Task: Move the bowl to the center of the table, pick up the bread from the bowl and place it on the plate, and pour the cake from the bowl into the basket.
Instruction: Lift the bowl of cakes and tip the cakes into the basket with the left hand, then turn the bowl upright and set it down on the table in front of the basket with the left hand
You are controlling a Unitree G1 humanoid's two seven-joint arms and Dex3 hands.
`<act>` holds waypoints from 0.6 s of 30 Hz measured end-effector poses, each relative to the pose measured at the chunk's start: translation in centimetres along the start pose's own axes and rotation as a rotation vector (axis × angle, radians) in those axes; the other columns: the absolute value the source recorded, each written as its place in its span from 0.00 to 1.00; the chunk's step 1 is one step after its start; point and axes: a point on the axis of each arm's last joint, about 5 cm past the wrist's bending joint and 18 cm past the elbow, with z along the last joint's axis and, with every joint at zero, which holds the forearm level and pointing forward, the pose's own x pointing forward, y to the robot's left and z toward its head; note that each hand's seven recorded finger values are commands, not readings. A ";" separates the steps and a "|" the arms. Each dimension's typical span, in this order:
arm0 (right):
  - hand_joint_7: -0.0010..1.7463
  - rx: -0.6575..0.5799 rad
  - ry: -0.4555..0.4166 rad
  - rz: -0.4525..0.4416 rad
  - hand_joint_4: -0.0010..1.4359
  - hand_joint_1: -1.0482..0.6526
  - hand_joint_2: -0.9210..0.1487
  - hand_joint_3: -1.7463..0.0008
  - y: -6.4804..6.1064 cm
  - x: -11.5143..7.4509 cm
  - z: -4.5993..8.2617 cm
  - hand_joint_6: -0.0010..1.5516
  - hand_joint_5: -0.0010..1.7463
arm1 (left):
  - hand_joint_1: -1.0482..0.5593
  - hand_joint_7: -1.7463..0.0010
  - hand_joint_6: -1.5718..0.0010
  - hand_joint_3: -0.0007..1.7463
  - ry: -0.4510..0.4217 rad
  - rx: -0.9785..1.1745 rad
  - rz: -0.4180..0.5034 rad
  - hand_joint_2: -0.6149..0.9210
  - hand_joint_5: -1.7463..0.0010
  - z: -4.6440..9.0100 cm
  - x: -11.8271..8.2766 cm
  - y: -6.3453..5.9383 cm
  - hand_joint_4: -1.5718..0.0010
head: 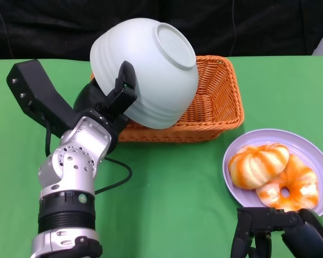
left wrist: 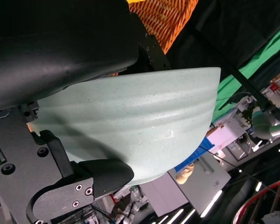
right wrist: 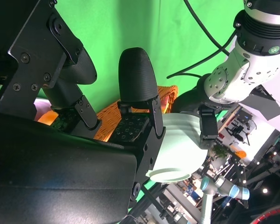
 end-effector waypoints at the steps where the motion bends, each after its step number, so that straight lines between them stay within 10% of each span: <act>1: 0.83 0.000 0.000 0.000 0.73 0.72 0.80 0.00 0.0 0.0 0.0 0.59 1.00 | 0.49 0.00 0.45 0.94 -0.006 -0.002 -0.014 0.62 0.00 0.0 0.0 0.1 0.28; 18: 0.83 0.004 -0.007 0.002 0.73 0.74 0.80 0.00 -0.1 0.1 -0.1 0.58 1.00 | 0.49 0.00 0.41 0.98 -0.160 0.215 -0.269 0.60 0.00 0.8 -1.8 1.6 0.28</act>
